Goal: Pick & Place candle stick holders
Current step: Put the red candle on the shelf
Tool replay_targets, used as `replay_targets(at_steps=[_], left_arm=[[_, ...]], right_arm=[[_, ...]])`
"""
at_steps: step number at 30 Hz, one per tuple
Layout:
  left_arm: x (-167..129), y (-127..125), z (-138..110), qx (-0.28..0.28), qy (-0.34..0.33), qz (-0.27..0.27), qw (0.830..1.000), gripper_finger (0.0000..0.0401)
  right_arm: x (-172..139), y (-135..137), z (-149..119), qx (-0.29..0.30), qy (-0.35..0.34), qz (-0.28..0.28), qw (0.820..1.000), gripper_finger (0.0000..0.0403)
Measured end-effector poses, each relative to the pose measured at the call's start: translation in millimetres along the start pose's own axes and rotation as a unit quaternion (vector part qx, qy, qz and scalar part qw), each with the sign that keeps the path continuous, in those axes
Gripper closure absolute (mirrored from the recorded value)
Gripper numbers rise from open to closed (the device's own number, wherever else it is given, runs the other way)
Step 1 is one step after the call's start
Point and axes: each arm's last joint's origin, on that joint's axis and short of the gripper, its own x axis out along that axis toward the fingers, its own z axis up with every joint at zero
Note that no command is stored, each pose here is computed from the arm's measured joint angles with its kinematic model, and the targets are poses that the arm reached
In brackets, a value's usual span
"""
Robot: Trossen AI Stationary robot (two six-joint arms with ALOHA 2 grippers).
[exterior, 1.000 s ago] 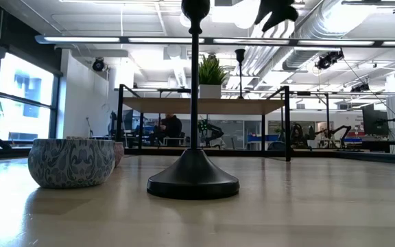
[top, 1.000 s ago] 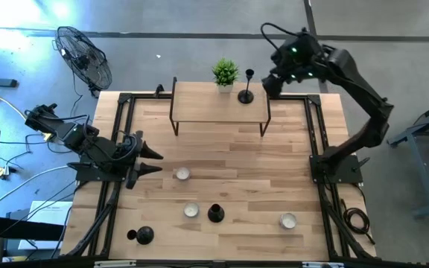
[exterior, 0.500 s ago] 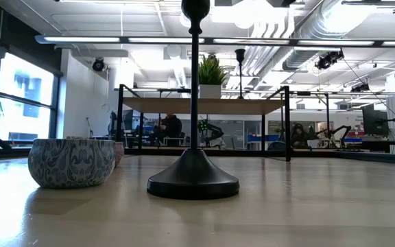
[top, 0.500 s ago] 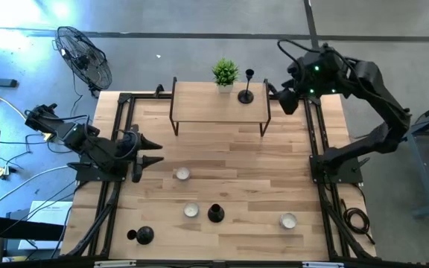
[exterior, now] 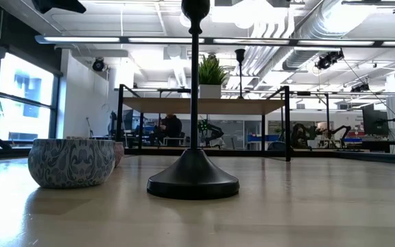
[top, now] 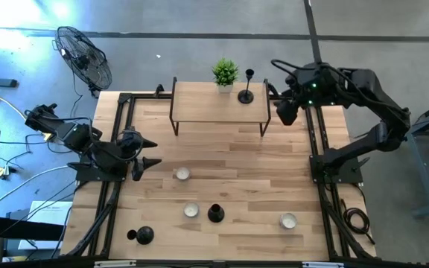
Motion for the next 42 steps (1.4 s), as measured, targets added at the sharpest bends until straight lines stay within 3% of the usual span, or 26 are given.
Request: replay_targets(at_steps=[5, 12, 21, 26, 34, 37, 42], left_arm=[[0, -1, -1, 0.002, 0.013, -0.014, 1.000, 0.0065], [2, -2, -5, -0.005, 0.051, -0.030, 0.998, 0.0059], [14, -9, -11, -0.005, 0.086, -0.013, 0.996, 0.0059], [25, -15, -16, 0.015, 0.109, 0.010, 0.994, 0.0059], [45, -26, -24, 0.117, 0.141, 0.026, 0.983, 0.0059], [54, -29, -29, 0.180, 0.161, 0.038, 0.970, 0.0059], [73, -32, -39, 0.234, 0.230, 0.038, 0.944, 0.0059]], right_arm=[[-2, 8, -4, -0.002, 0.001, -0.002, 1.000, 0.0178], [3, 20, -17, -0.011, 0.018, -0.021, 1.000, 0.0178], [50, 43, -51, -0.034, 0.084, -0.030, 0.995, 0.0178], [77, 59, -68, -0.047, 0.089, -0.002, 0.995, 0.0178], [95, 77, -85, -0.025, 0.092, 0.047, 0.994, 0.0178], [93, 84, -90, -0.013, 0.096, 0.059, 0.993, 0.0178], [85, 97, -98, 0.003, 0.093, 0.082, 0.992, 0.0178]])
